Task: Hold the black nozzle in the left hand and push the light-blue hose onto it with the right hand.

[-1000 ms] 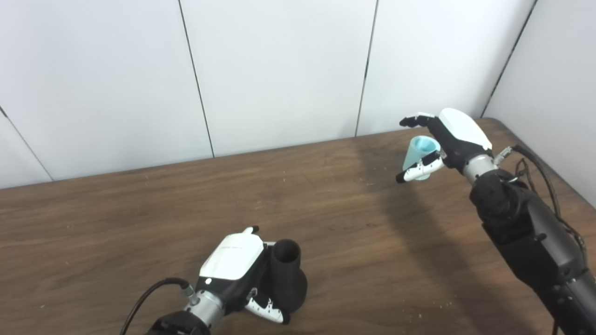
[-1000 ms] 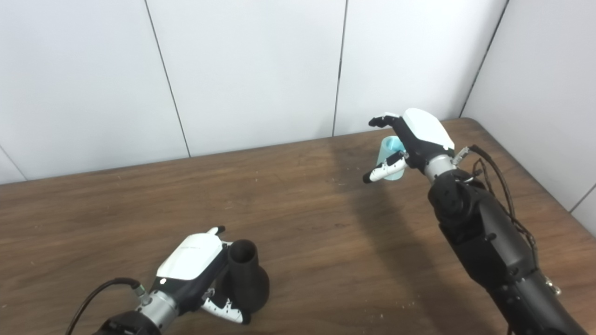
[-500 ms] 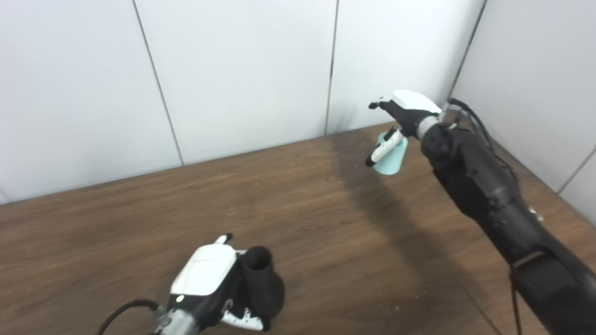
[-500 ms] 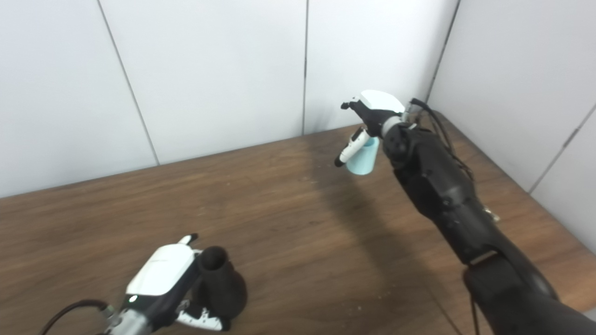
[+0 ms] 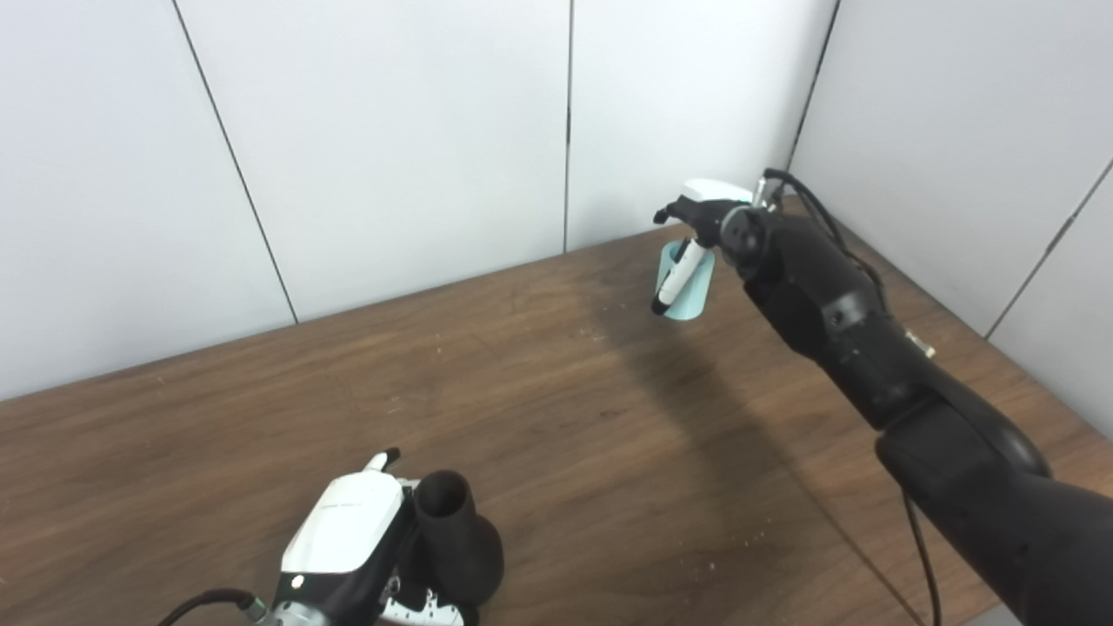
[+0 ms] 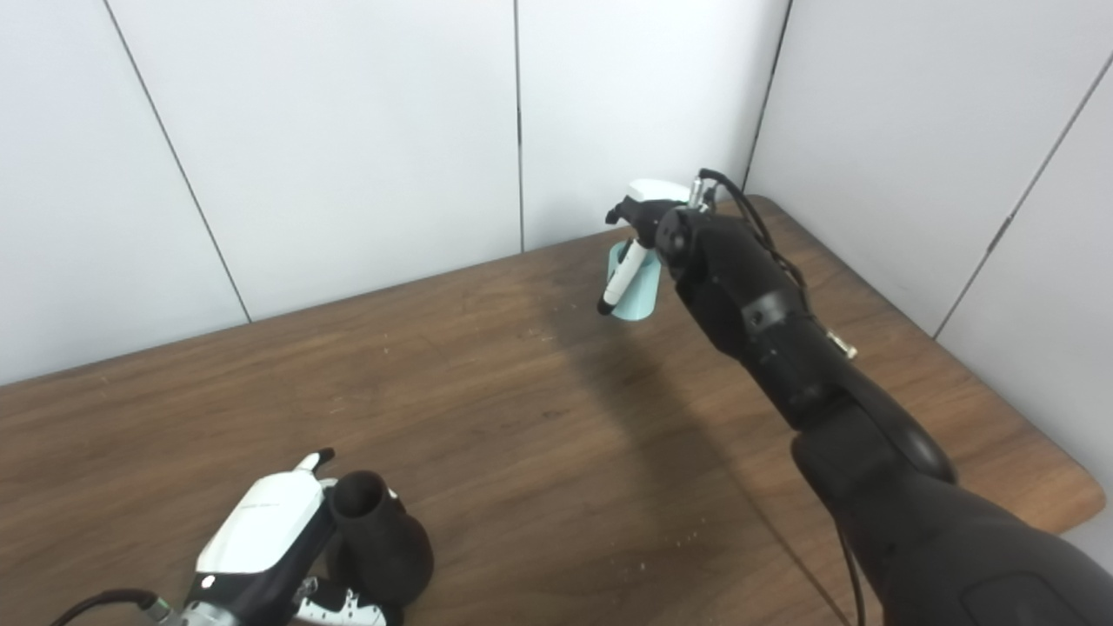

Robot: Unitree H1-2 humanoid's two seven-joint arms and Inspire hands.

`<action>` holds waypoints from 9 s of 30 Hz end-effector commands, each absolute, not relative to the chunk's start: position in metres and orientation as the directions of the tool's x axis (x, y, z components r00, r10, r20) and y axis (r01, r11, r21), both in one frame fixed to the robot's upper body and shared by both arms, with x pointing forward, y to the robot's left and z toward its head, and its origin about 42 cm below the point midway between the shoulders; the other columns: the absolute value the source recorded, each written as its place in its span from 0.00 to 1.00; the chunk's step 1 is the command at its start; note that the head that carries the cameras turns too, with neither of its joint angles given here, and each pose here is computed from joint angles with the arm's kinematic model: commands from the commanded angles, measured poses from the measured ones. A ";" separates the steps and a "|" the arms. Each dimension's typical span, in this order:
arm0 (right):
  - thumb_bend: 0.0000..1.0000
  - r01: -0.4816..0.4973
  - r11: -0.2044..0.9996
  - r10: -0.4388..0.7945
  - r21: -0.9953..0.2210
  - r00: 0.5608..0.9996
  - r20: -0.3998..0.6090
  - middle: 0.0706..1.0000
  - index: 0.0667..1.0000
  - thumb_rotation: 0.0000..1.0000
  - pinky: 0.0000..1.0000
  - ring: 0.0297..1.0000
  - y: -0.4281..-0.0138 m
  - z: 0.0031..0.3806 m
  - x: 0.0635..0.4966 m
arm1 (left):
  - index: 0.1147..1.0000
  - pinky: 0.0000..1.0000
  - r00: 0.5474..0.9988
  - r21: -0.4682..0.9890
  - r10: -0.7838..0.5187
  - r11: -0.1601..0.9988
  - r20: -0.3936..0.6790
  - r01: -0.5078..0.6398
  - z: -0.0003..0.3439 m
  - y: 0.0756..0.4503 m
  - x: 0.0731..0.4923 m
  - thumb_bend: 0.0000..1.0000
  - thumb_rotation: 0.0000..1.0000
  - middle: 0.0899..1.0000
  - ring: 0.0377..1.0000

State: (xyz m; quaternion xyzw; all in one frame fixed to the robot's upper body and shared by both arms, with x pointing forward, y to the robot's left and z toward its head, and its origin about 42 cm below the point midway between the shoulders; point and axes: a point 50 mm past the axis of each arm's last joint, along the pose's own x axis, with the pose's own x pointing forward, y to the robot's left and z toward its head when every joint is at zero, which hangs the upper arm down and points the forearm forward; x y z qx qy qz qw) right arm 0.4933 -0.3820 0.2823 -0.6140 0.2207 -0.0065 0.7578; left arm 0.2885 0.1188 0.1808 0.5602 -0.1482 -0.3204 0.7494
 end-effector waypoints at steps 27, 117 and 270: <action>0.93 -0.208 0.218 -0.327 -0.953 0.905 -0.273 0.81 0.82 0.06 0.70 0.76 -0.394 0.321 0.503 | 0.40 1.00 0.652 0.812 -0.593 -0.005 -0.472 0.583 0.116 0.135 0.257 0.52 0.00 0.46 0.66; 0.50 -0.096 0.443 0.552 -0.892 0.812 0.187 0.48 0.47 0.00 0.30 0.41 -0.225 0.369 0.258 | 0.43 1.00 0.680 0.824 -0.577 0.020 -0.453 0.567 0.141 0.094 0.265 0.52 0.00 0.42 0.70; 1.00 0.073 0.011 0.761 -0.997 0.646 0.056 1.00 0.96 0.43 1.00 1.00 -0.166 0.361 0.265 | 0.37 1.00 0.659 0.841 -0.599 -0.046 -0.455 0.539 0.154 0.083 0.261 0.52 0.00 0.49 0.68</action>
